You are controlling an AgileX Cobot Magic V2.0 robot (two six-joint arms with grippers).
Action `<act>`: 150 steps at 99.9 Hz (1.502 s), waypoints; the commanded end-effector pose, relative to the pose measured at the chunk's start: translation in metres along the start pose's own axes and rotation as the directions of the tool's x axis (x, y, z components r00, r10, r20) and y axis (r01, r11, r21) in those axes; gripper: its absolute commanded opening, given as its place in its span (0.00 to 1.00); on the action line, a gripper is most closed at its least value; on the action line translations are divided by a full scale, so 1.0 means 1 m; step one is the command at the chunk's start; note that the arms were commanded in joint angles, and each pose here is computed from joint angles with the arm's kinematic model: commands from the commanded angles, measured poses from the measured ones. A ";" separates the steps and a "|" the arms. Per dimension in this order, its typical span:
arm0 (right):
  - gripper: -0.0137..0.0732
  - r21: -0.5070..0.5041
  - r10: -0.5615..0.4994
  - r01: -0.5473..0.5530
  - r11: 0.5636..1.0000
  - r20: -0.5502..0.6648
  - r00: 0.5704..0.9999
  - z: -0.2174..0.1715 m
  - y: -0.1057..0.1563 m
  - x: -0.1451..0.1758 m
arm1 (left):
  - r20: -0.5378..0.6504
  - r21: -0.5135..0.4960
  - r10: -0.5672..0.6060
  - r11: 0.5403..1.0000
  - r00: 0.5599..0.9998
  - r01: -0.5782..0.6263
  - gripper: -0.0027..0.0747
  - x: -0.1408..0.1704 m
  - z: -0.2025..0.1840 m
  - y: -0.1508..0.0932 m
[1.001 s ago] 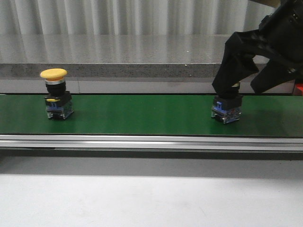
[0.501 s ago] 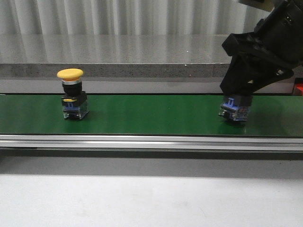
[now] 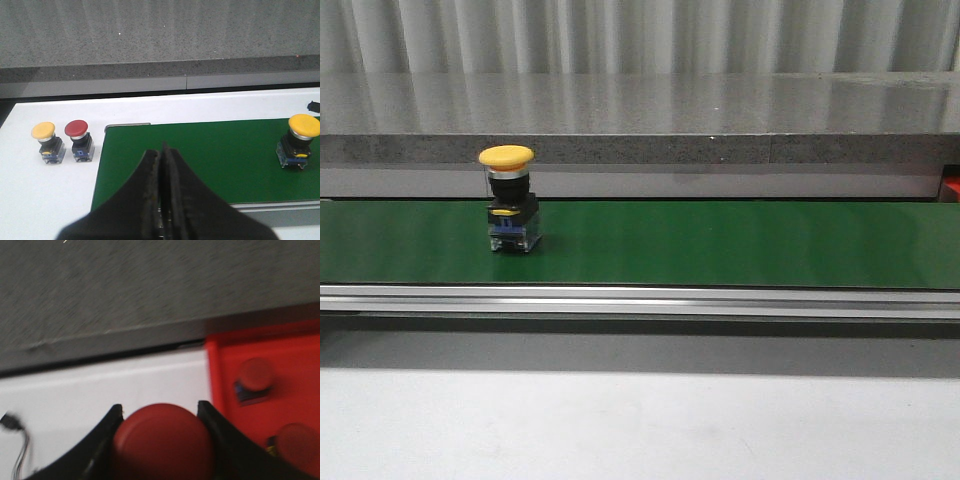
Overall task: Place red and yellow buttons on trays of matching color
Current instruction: 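Carry the red button to the red tray and lower it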
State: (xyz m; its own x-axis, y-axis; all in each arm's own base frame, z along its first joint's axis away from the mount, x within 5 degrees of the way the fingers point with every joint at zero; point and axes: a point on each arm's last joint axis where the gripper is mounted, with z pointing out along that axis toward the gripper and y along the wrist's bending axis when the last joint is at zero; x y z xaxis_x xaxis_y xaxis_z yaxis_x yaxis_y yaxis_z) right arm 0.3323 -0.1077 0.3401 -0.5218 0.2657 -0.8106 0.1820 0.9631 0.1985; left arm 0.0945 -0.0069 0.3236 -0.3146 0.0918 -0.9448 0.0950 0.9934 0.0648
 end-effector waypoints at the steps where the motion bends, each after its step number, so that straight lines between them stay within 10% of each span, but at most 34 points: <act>1: 0.32 0.081 0.063 -0.078 0.994 0.175 0.983 -0.019 -0.026 -0.030 | 0.097 0.004 -0.004 1.000 0.995 0.003 0.01 -0.014 -0.003 0.000; 40: 0.32 0.176 0.145 -0.166 0.970 0.128 0.981 0.049 -0.101 -0.034 | 0.097 0.004 -0.004 1.000 0.995 0.003 0.01 -0.014 -0.003 0.000; 117: 0.33 0.191 0.205 -0.207 0.959 0.034 0.978 0.147 -0.141 -0.003 | 0.097 0.004 -0.004 1.000 0.995 0.003 0.01 -0.014 -0.003 0.000; 150: 0.66 0.204 0.215 -0.215 0.955 0.020 0.976 0.159 -0.147 0.008 | 0.097 0.004 -0.004 1.000 0.995 0.003 0.01 -0.014 -0.003 0.000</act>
State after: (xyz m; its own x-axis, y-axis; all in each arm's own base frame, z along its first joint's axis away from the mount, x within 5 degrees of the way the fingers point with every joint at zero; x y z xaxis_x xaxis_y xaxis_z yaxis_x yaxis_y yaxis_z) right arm 0.4333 -0.2506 0.1758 -0.5435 0.4957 -0.6775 0.4593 0.8511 0.2543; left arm 0.0945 -0.0069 0.3236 -0.3146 0.0918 -0.9448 0.0950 0.9934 0.0648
